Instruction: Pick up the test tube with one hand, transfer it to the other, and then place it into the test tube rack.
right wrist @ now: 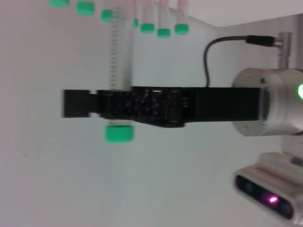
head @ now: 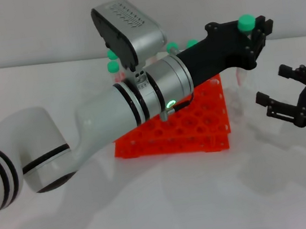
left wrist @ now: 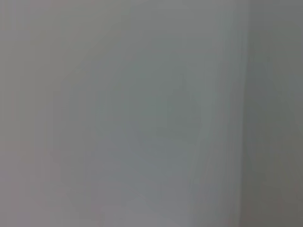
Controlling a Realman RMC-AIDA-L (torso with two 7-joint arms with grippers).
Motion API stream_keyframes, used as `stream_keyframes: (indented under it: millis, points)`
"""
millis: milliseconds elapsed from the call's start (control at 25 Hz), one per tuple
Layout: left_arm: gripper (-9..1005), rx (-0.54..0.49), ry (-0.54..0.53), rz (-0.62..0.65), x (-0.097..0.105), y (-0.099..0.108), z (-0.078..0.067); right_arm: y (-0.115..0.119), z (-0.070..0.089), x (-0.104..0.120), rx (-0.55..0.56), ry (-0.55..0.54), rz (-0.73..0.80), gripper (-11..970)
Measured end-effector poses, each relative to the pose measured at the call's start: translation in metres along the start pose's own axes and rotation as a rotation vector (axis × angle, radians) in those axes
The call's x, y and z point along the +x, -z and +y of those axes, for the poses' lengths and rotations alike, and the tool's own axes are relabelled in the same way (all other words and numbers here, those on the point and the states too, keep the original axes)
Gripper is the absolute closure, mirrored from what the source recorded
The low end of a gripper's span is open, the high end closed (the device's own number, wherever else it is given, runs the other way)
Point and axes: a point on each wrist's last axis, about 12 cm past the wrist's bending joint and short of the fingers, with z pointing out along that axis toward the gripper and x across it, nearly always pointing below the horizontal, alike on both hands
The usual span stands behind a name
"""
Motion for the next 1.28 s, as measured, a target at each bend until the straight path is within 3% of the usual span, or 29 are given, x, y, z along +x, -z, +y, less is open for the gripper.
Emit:
stream_keyframes:
  millis: [320,720,1280]
  points:
    - [905,-0.033,-0.039,0.0,0.005,0.006,0.002,0.013,-0.011,0.005,0.111,-0.012,0.014,109]
    - [905,-0.153,-0.168,-0.005,0.013,0.011,-0.015,0.024,-0.025,0.01,0.231,-0.017,0.055,109]
    - [905,-0.314,-0.157,-0.042,0.017,0.026,-0.014,0.024,-0.034,0.009,0.286,-0.001,0.064,110]
